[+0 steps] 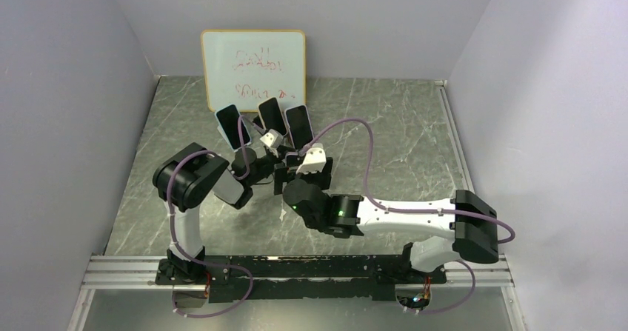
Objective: Place the phone on the phone stand
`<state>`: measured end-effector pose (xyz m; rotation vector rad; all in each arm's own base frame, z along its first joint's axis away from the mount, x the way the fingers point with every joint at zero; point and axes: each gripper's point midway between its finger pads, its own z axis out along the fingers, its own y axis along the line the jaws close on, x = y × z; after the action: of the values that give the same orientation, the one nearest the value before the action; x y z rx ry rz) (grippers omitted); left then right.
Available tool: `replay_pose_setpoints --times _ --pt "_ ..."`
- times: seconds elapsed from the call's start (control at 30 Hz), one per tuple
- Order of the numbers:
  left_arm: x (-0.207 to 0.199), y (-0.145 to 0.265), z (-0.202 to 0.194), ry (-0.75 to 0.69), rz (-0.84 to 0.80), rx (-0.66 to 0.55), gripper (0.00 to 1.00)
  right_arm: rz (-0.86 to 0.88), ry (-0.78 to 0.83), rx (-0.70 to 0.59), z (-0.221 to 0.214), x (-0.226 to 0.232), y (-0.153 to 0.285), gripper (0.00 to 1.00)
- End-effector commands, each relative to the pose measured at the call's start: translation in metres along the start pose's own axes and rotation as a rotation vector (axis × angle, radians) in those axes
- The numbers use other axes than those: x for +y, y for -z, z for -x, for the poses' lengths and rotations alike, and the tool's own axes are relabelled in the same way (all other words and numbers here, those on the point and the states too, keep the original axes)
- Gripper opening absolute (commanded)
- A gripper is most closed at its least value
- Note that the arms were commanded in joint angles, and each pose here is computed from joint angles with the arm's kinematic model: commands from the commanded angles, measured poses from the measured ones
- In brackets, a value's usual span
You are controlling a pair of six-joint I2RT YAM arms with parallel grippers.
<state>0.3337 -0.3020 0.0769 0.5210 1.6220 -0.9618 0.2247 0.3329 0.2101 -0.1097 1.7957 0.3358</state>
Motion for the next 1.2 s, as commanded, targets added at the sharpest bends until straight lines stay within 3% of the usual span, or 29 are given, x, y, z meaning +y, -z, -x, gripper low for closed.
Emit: replay_pose_setpoints --times 0.0,0.83,1.17 --pt "-0.001 -0.001 0.010 -0.001 0.010 -0.061 0.82 -0.124 -0.017 -0.026 0.005 -0.020 0.001 1.00" --pt "0.005 -0.004 -0.001 0.009 0.026 -0.020 0.82 -0.147 -0.028 -0.030 -0.005 -0.018 -0.027 1.00" --pt "0.010 -0.004 -0.002 0.003 0.034 -0.006 0.82 -0.147 -0.018 0.022 -0.022 -0.019 -0.041 0.87"
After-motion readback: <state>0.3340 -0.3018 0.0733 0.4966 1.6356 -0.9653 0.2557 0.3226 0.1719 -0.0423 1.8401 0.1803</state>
